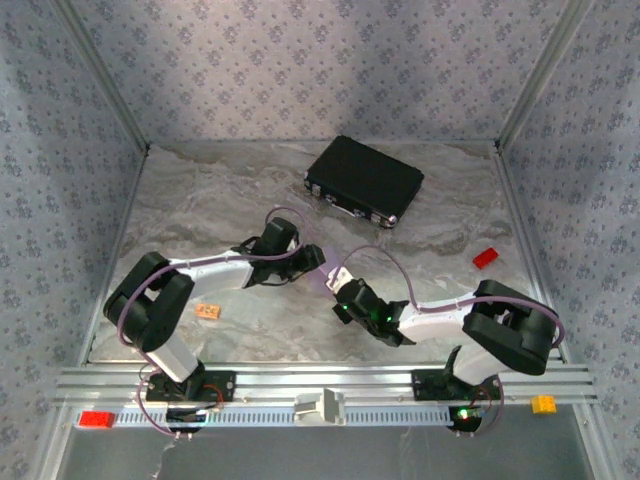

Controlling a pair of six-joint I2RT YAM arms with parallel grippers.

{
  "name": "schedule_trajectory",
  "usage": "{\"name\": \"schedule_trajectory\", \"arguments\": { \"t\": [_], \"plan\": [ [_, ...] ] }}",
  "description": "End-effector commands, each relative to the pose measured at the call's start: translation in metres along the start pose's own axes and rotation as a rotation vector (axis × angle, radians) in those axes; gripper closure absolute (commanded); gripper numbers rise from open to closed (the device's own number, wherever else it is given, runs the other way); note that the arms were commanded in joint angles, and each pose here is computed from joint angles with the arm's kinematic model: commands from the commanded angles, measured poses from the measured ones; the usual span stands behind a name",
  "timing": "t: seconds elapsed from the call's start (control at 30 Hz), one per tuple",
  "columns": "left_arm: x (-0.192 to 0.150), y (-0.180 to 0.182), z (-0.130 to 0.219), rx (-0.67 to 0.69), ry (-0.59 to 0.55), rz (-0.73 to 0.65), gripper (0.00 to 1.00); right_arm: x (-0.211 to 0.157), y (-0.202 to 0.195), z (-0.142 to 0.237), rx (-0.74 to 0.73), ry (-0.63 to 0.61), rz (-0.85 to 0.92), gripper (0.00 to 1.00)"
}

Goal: Fold a paper plane with a square sheet of paper (pick it up from the middle)
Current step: Fourth fold the wing at the center of the table.

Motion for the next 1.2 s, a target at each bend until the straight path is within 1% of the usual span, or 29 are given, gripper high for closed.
{"name": "schedule_trajectory", "arguments": {
  "t": [0.0,0.1,0.3,0.47,0.57,0.9,1.17],
  "plan": [
    [0.0066,-0.0125,-0.0018,-0.023,0.010,-0.002,0.45,0.0005,-0.0011,0.0016,0.004,-0.007,-0.028,0.96],
    [0.0054,-0.0124,-0.0058,-0.007,0.032,0.002,0.50,0.0003,-0.0011,0.0019,0.004,-0.002,-0.025,0.94],
    [0.0026,-0.0047,-0.0095,0.023,0.049,0.022,0.74,-0.0037,-0.0015,0.0028,0.005,0.023,-0.016,0.89],
    [0.0025,-0.0049,-0.0093,0.031,0.053,0.019,0.88,-0.0067,-0.0024,0.0058,0.002,0.042,-0.006,0.85],
    [0.0023,-0.0061,-0.0099,0.029,0.057,0.020,0.90,-0.0076,-0.0031,0.0070,0.004,0.046,0.004,0.85],
    [0.0013,-0.0081,-0.0107,0.015,0.066,0.015,0.90,-0.0035,-0.0024,0.0063,-0.005,0.051,0.018,0.85],
    [0.0006,-0.0086,-0.0112,0.009,0.069,0.014,0.90,-0.0021,-0.0019,0.0049,-0.006,0.048,0.013,0.93]
  ]
}}
Point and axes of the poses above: each hand's point on the last joint's axis, 136 mm out from that joint toward the fingers, its own z axis back along the fingers, its own y axis along the line the jaws close on, x = y × z, the point moved 1 cm from there along z, back along the fingers
